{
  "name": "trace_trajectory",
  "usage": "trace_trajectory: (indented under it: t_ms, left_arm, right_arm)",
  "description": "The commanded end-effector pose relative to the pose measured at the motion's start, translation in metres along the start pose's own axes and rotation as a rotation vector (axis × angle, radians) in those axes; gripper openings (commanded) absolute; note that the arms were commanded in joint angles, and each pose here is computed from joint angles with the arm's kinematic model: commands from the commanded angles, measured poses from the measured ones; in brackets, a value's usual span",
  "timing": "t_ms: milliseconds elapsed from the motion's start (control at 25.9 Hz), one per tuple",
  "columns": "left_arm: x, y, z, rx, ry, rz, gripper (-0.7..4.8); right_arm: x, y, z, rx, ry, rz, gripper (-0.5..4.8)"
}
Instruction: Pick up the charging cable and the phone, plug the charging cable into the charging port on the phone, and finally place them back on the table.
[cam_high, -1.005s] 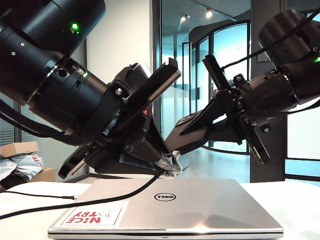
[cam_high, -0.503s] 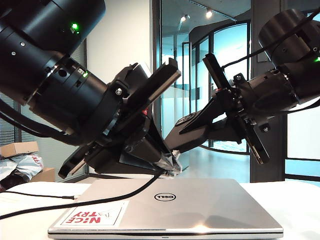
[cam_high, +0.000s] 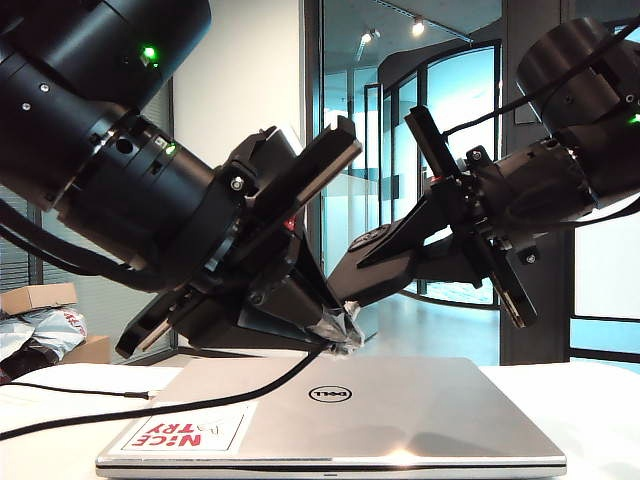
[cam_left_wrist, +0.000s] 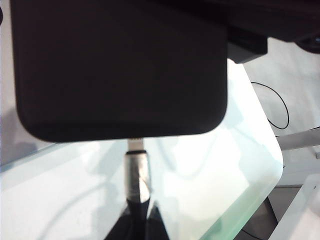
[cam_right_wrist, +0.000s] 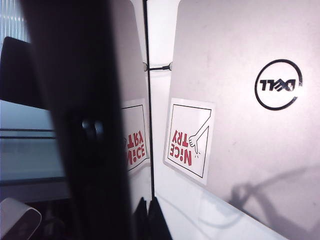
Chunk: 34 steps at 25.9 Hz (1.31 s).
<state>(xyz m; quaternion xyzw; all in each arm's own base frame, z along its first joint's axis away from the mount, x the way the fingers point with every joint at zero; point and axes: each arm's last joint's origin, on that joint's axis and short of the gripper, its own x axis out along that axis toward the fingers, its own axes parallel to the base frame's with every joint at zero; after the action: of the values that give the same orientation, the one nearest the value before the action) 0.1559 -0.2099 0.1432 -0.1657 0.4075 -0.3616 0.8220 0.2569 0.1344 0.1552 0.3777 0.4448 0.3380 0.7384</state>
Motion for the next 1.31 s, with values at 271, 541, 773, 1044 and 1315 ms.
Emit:
trace_trajectory:
  t_ms: [271,541,773,1044,1315]
  left_arm:
    - [-0.0004,-0.0013,0.0024,0.006,-0.020,-0.009,-0.06]
    - [-0.0004,-0.0012,0.0025,0.006,-0.020,-0.008,-0.06]
    - [-0.0005,-0.0011,0.0026,0.006,-0.021,-0.008,-0.06]
    - [-0.0005,-0.0018,0.0035,0.007,-0.030,-0.015,-0.06]
    - [-0.0007,-0.0043,0.0060,0.013,-0.057,-0.039,0.44]
  right_arm:
    - [0.0048,0.0101,-0.0052,-0.098,0.014,0.022,-0.05]
    - [0.0047,0.0070,-0.0077,-0.117,0.038,-0.003,-0.05]
    - [0.0045,0.0063,-0.0094,-0.028,0.073,0.006,-0.05]
    - [0.0045,0.0064,-0.0094,-0.054,0.074,0.009,-0.05]
    - [0.0044,0.0061,-0.0089,-0.054,0.063,-0.001,-0.05]
